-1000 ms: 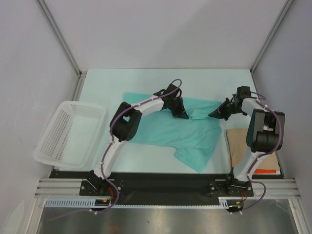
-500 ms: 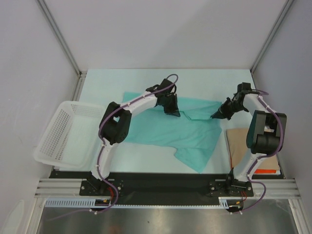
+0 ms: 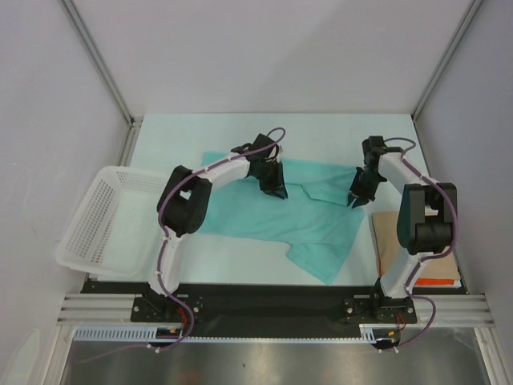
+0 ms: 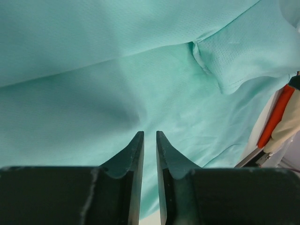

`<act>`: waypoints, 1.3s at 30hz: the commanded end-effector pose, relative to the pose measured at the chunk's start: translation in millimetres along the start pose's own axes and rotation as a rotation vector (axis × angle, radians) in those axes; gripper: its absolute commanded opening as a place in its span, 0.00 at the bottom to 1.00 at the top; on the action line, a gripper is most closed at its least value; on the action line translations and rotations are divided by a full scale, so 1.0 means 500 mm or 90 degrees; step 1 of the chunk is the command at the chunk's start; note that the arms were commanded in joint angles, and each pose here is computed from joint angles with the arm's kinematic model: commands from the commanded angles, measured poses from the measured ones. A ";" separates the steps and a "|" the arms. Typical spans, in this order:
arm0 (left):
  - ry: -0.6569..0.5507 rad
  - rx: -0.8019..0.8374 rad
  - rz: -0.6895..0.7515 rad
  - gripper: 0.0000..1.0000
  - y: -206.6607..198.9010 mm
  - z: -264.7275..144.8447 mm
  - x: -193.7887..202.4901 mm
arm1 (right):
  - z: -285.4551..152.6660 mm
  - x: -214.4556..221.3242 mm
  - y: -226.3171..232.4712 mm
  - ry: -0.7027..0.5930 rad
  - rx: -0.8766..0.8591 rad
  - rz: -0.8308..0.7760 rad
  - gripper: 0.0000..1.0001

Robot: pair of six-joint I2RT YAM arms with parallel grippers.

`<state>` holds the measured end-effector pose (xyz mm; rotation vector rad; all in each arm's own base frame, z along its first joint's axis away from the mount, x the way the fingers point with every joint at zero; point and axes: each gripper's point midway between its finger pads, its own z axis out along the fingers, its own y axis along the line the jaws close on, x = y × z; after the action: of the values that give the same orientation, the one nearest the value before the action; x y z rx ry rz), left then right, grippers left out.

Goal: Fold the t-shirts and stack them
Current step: Fold the tshirt

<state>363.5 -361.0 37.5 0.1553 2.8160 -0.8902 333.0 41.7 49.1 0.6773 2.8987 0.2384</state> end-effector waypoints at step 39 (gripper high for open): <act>-0.093 0.087 -0.018 0.20 0.091 -0.181 -0.042 | 0.037 -0.072 0.283 -0.263 0.316 -0.490 0.26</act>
<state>372.9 -270.3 65.5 -0.0073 2.7165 -1.0081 414.5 162.0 40.6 -0.3505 2.6410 -0.5484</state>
